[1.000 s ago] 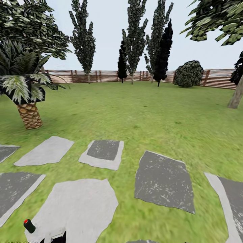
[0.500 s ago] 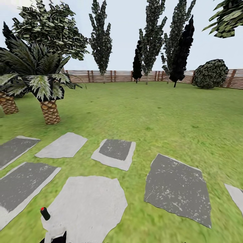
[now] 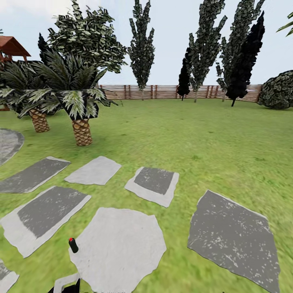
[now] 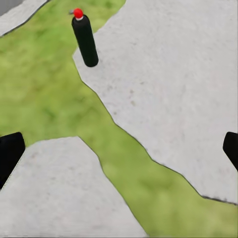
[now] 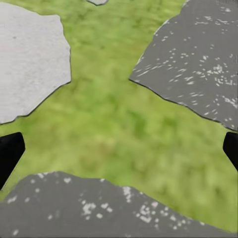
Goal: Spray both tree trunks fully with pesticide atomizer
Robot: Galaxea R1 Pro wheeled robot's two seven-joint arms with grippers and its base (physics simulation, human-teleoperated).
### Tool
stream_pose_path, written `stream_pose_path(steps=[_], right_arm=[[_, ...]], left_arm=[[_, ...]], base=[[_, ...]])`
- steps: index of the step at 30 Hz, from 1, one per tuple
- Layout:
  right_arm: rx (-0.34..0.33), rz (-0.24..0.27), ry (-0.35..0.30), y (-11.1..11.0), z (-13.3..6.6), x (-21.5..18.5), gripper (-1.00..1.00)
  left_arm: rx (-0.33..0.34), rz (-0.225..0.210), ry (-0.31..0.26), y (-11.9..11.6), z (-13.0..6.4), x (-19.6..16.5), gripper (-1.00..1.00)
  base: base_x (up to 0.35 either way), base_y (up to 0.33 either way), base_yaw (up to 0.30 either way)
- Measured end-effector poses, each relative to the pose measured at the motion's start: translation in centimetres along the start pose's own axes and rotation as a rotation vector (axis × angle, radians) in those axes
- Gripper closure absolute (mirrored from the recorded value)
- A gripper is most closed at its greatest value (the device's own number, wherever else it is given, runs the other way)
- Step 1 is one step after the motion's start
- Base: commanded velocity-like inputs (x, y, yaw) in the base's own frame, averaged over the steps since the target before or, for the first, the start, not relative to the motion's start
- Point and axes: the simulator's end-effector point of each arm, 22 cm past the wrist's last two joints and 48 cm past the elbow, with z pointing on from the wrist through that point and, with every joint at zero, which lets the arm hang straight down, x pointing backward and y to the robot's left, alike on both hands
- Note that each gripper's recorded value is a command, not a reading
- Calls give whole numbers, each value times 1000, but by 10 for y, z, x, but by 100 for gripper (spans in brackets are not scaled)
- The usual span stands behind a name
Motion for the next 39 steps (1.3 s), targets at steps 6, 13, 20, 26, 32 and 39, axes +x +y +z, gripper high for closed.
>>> stream_pose_path(steps=[6, 13, 20, 26, 32, 39], right_arm=[[-2, 0, 0, 0, 0, 0, -100], [-2, 1, -1, 0, 0, -1, -100], [-3, 1, -2, 1, 0, -1, -100], [-3, 1, -1, 1, 0, -1, -100], [-3, 0, -1, 1, 0, -1, -100], [-3, 0, -2, 1, 0, -1, -100]], left_arm=[[-2, 0, 1, 1, 0, 0, -100], [-7, -1, 0, 2, 0, 0, -100], [-13, -2, -2, 3, 0, -1, -100], [-13, -2, -2, 3, 0, -1, -100], [-13, -2, -2, 3, 0, -1, -100], [-14, -3, -2, 3, 0, -1, -100]], base=[[0, 0, 278], [43, -26, 278], [198, -182, 278], [194, -230, 278], [166, -257, 278], [144, -273, 278]])
